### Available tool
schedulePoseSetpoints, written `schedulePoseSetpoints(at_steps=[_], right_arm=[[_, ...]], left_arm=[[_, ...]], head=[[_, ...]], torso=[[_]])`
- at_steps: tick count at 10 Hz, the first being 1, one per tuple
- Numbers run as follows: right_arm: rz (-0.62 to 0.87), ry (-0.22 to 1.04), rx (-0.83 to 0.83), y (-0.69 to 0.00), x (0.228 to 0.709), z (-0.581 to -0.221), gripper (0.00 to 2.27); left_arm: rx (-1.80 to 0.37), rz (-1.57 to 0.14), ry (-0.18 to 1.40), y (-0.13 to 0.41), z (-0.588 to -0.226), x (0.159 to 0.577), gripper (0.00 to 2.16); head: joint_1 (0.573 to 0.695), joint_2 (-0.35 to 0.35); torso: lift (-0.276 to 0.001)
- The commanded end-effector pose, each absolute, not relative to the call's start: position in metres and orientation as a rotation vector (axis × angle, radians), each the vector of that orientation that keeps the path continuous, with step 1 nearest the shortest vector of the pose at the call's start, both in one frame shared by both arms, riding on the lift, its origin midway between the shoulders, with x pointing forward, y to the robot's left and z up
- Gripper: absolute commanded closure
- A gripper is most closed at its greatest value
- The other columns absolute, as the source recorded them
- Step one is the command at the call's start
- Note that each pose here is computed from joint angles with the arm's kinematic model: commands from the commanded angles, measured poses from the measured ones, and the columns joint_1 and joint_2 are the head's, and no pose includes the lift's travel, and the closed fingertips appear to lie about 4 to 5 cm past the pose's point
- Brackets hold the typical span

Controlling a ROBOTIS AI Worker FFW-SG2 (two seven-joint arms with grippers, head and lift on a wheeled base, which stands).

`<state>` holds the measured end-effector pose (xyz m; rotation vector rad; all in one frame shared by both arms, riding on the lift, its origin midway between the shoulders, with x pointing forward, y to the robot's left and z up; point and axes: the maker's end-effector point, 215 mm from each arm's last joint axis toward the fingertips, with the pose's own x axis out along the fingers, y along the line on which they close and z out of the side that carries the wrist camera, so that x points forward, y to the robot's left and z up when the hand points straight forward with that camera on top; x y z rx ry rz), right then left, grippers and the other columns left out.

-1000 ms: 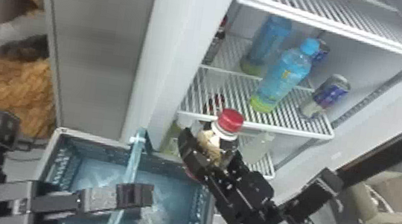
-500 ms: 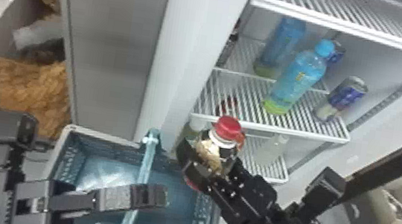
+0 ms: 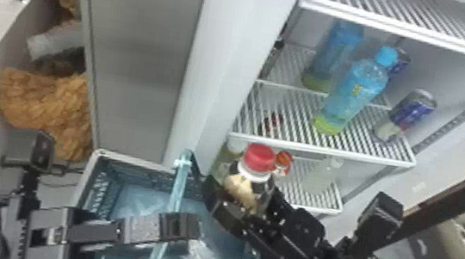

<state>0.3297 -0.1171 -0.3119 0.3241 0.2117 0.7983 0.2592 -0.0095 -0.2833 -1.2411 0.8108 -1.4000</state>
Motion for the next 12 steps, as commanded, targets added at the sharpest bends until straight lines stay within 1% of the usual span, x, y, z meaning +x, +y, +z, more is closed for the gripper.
schedulePoseSetpoints(at_steps=[1,2,3,4,5,6,9,11,12], right_arm=[[0.801,0.204,0.346,-0.116,0.329,-0.310,0.07],[0.805,0.201,0.380,-0.115,0.329,-0.310,0.09],[0.795,0.199,0.442,-0.120,0.331,-0.317,0.14],[0.749,0.173,0.434,-0.143,0.341,-0.327,0.15],[0.719,0.124,0.378,-0.160,0.348,-0.315,0.14],[0.701,0.087,0.336,-0.169,0.353,-0.304,0.14],[0.586,0.008,0.254,-0.213,0.374,-0.286,0.15],[0.524,-0.030,0.217,-0.229,0.390,-0.281,0.15],[0.502,-0.035,0.223,-0.236,0.400,-0.285,0.15]], left_arm=[[-1.241,-1.399,0.813,-0.010,-0.284,0.259,1.21],[-1.242,-1.399,0.811,-0.009,-0.283,0.259,1.21],[-1.242,-1.399,0.811,-0.009,-0.283,0.259,1.21],[-1.240,-1.402,0.810,-0.010,-0.283,0.259,1.21],[-1.240,-1.402,0.810,-0.010,-0.283,0.259,1.21],[-1.242,-1.401,0.812,-0.010,-0.283,0.259,1.21],[-1.243,-1.402,0.811,-0.010,-0.283,0.259,1.21],[-1.245,-1.401,0.808,-0.009,-0.283,0.259,1.21],[-1.245,-1.401,0.808,-0.009,-0.283,0.259,1.21]], head=[[0.695,-0.253],[0.695,-0.252],[0.695,-0.251],[0.695,-0.250],[0.695,-0.265],[0.695,-0.298],[0.695,-0.350],[0.695,-0.350],[0.695,-0.350]], torso=[[0.000],[0.000],[0.000],[0.000],[0.000],[0.000],[0.000],[0.000],[0.000]])
